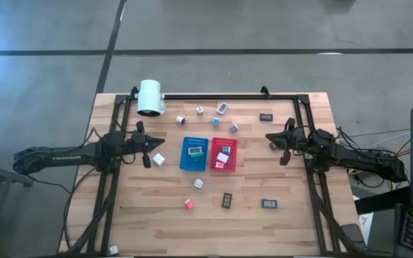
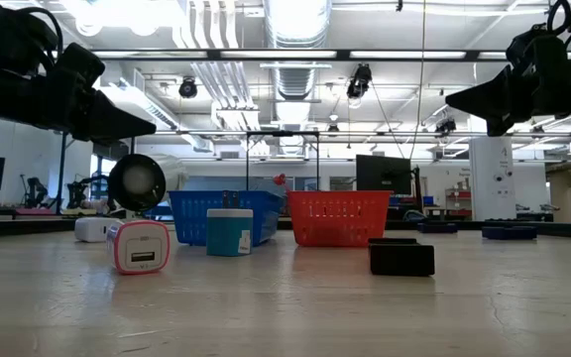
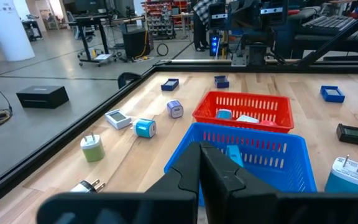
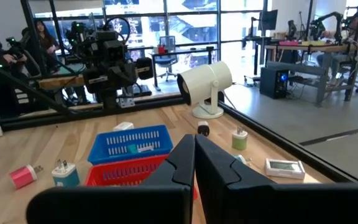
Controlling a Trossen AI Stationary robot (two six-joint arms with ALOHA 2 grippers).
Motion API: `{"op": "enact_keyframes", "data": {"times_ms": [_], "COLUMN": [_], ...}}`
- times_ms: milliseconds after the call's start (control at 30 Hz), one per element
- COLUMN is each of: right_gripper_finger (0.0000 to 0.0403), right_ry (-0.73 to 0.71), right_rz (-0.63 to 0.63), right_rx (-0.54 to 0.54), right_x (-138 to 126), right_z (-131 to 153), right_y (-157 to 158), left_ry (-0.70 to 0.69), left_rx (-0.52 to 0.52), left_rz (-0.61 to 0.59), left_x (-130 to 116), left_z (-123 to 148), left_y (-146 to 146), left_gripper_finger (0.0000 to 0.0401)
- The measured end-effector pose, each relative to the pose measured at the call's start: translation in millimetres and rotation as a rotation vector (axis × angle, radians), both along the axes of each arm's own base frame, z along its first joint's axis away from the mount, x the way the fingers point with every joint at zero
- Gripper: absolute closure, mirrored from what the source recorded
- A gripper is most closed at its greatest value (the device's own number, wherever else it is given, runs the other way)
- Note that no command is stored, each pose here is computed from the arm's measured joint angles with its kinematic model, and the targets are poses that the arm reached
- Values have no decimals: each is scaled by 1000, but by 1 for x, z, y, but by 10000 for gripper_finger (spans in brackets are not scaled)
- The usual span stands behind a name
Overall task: Pick & Place Office items
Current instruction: Put the dark blue digital clock into the blue bin
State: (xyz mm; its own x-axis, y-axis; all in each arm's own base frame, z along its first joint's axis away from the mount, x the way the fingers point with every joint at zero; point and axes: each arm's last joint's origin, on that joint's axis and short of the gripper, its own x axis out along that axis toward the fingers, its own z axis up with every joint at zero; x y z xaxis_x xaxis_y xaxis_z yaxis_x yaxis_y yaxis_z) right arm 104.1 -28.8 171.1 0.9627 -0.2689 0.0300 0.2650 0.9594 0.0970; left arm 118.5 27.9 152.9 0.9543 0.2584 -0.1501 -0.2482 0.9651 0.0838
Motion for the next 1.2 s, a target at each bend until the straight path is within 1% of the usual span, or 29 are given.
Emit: {"op": "enact_keyframes", "data": {"times_ms": [200, 467, 633, 800, 1200], "right_gripper_finger": [394, 394, 394, 394, 394], "right_ry": [0, 2, 4, 15, 23], "right_rz": [1, 1, 1, 2, 2], "right_rx": [5, 5, 3, 7, 9], "right_x": [0, 0, 0, 0, 0], "right_z": [0, 0, 0, -2, -2], "right_y": [0, 0, 0, 0, 0], "left_ry": [-24, -62, -89, -94, -92], "left_rx": [-39, -36, -30, -61, -64], "left_rz": [6, 5, 5, 7, 1], "left_x": [0, 1, 2, 2, 2], "left_z": [1, 6, 15, 15, 14], "left_y": [0, 0, 0, 0, 0], "left_gripper_finger": [389, 389, 389, 389, 389]}}
